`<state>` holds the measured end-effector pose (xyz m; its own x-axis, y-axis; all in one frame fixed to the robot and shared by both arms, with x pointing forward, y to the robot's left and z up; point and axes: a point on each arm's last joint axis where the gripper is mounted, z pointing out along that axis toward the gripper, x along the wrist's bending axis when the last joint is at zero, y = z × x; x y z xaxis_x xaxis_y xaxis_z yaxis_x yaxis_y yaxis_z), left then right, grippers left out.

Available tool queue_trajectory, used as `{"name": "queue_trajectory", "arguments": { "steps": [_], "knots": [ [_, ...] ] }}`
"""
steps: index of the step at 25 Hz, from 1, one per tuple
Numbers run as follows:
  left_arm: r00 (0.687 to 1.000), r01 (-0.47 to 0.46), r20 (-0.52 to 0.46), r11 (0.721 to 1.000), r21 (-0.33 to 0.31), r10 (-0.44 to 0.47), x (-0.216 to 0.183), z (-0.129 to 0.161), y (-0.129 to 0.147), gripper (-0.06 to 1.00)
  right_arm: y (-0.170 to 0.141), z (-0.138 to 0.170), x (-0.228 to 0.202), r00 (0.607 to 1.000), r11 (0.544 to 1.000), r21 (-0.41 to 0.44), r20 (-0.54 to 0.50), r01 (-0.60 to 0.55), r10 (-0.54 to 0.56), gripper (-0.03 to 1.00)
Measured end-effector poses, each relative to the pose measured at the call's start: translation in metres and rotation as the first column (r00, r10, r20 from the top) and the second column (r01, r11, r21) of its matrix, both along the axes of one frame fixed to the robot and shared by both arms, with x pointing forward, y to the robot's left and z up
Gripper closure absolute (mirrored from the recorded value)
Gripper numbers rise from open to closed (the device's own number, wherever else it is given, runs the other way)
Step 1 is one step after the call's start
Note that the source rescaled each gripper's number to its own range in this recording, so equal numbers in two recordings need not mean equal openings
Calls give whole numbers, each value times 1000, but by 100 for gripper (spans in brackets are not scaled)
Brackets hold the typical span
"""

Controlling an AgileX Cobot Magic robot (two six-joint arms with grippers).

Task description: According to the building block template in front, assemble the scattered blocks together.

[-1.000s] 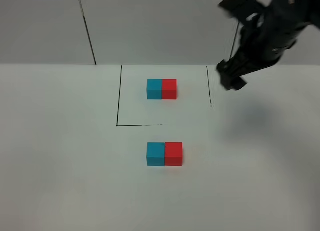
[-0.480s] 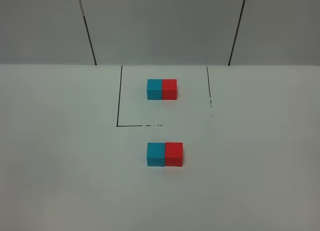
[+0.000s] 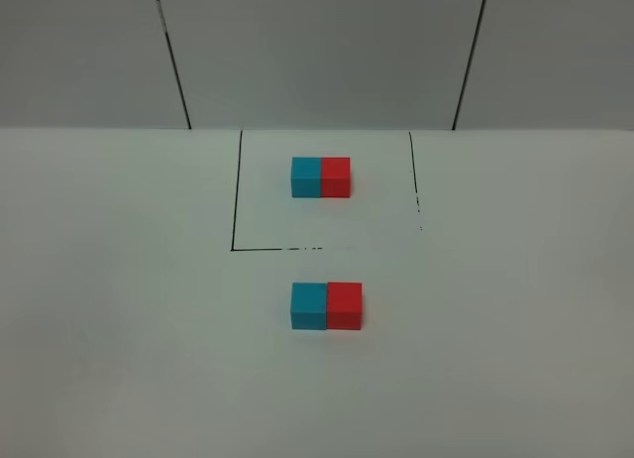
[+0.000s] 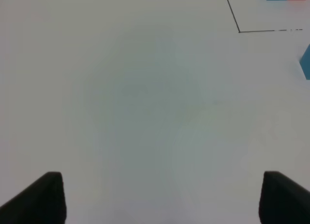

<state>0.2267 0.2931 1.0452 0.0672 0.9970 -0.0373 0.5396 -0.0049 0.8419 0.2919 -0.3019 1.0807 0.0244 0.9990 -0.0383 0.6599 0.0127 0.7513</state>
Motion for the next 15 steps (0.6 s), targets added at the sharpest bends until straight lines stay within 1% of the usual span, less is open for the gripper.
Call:
{"name": "queue_trajectory", "arguments": {
  "steps": [3,6,8,10,15],
  "knots": [
    [1000,0,0,1000,0,0,0,0,0,25,3,-10,-26,993,1000,19,115,-13,11,-3],
    [1000,0,0,1000,0,0,0,0,0,25,4,-14,-46,974,1000,-1,226,-24,23,-3],
    [1000,0,0,1000,0,0,0,0,0,25,5,-18,-54,963,999,-17,269,-30,33,-3],
    [1000,0,0,1000,0,0,0,0,0,25,5,-22,-59,959,999,-21,282,-32,37,-3],
    [1000,0,0,1000,0,0,0,0,0,25,5,-27,-59,965,999,-23,259,-45,49,-3]
  ]
}}
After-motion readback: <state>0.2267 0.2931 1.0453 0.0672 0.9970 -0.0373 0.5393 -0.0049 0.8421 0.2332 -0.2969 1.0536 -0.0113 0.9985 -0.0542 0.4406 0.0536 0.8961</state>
